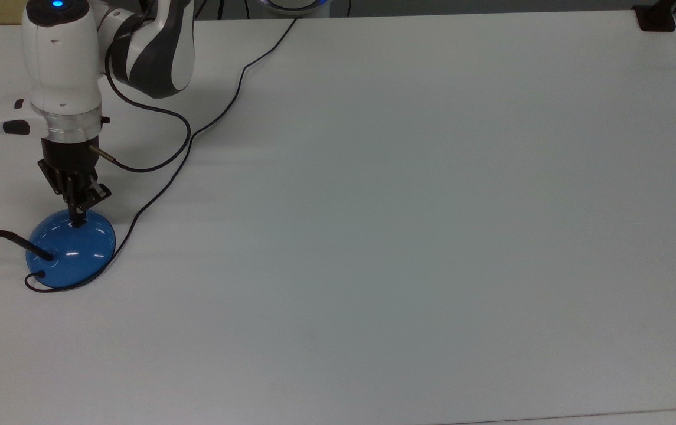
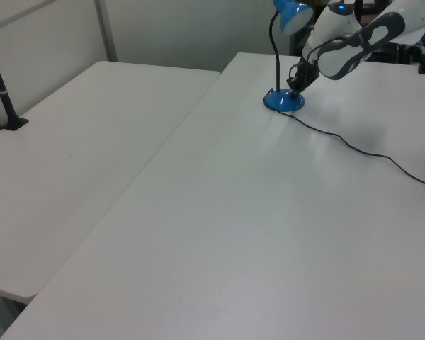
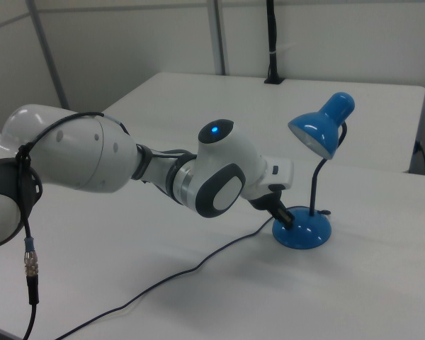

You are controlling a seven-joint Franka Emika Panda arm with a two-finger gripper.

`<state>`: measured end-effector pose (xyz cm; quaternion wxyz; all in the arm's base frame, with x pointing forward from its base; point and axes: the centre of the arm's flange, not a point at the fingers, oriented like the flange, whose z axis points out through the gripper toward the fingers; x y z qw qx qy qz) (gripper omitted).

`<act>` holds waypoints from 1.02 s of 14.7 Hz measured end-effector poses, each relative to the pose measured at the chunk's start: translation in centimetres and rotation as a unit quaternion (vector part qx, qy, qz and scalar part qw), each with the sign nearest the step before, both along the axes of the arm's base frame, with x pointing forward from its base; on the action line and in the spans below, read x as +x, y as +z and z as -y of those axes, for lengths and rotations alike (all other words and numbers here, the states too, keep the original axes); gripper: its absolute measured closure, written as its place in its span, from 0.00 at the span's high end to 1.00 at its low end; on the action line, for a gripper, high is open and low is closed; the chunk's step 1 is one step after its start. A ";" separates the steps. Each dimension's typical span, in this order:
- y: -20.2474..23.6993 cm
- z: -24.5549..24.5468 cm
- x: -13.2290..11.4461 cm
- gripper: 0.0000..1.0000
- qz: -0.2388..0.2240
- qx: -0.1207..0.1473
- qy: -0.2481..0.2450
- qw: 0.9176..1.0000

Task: Turn on the lamp
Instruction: 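Press down on the switch on the lamp base with the gripper fingers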

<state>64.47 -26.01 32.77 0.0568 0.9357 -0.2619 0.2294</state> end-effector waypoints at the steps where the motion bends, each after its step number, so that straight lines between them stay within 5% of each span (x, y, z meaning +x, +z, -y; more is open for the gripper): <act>1: 0.1 0.0 0.0 0.01 0.001 0.000 0.000 1.000; 15: 0.5 0.2 0.5 0.01 0.007 -0.003 -0.001 1.000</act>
